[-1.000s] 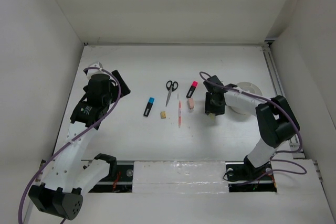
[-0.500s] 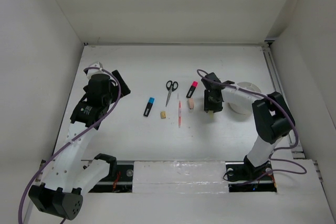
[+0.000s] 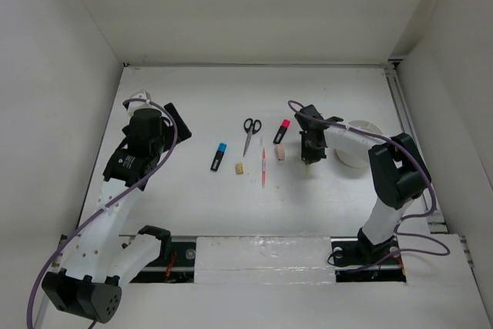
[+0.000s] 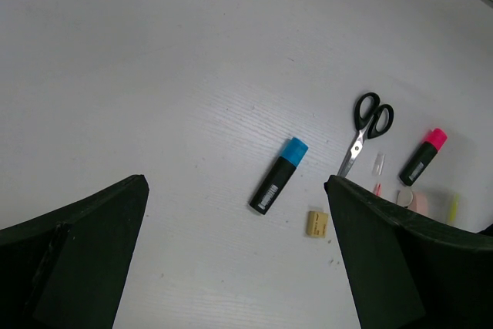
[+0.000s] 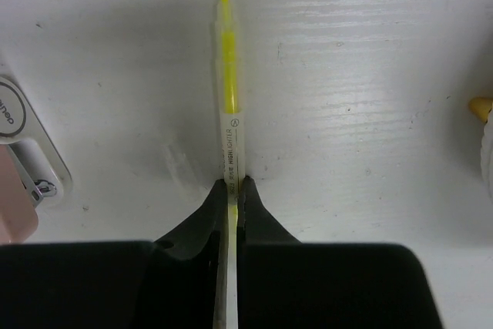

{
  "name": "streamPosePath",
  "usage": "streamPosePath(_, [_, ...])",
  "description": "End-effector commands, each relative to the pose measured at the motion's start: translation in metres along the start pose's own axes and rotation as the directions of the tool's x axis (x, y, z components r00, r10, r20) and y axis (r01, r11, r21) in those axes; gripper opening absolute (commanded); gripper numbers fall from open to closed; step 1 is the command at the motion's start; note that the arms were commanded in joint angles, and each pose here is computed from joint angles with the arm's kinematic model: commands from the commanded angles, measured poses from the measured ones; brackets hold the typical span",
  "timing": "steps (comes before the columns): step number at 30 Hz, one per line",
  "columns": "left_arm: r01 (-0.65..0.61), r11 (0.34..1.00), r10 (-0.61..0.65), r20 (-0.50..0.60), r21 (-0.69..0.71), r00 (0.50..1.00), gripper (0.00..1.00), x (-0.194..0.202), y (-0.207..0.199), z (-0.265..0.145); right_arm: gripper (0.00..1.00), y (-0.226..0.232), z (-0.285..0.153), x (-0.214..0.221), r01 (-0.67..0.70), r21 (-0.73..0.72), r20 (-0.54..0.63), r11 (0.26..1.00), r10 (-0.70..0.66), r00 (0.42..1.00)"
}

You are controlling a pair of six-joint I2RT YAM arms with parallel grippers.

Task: Sort the stationery into containers
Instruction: Pick up the pen from the center of the board.

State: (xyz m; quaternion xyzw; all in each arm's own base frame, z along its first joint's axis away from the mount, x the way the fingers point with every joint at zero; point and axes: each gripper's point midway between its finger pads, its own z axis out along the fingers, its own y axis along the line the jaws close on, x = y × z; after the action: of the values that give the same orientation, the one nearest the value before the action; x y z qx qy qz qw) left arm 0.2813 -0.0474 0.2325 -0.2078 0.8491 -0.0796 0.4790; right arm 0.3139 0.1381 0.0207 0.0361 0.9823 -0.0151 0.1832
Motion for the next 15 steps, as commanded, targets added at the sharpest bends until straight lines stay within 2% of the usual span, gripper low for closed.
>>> streamPosePath(1, [-0.007, 1.0, 0.007, 0.026, 0.024, 1.0, 1.0, -0.006, -0.004, -0.002, 0.0, -0.002, 0.006, -0.009, -0.006, 0.019, 0.02, 1.0, 0.006, 1.0])
streamPosePath(5, [-0.019, 0.999, 0.019, 0.008, 0.035, 1.0, 1.0, -0.002, -0.007, 0.0, 0.0, -0.01, -0.004, -0.013, -0.056, 0.089, 0.071, 0.994, 0.05, 0.996])
streamPosePath(9, [-0.031, 0.995, 0.034, -0.036, 0.094, 0.999, 1.0, 0.001, -0.02, 0.001, 0.0, -0.011, -0.045, -0.031, -0.127, 0.062, 0.197, 0.99, 0.112, 0.974])
streamPosePath(12, [-0.025, 0.987, 0.035, -0.061, 0.159, 0.998, 1.0, -0.006, -0.044, 0.001, 0.0, -0.009, -0.074, -0.037, -0.145, 0.054, 0.263, 0.988, 0.126, 0.956])
streamPosePath(13, [-0.026, 0.981, 0.037, -0.057, 0.194, 0.998, 1.0, -0.015, -0.061, -0.006, 0.0, -0.006, -0.097, -0.048, -0.155, 0.019, 0.316, 0.988, 0.141, 0.938])
streamPosePath(15, [-0.045, 0.981, 0.064, -0.098, 0.189, 0.993, 1.0, -0.01, -0.078, 0.004, 0.0, -0.005, -0.117, -0.048, -0.14, 0.011, 0.346, 0.99, 0.128, 0.93])
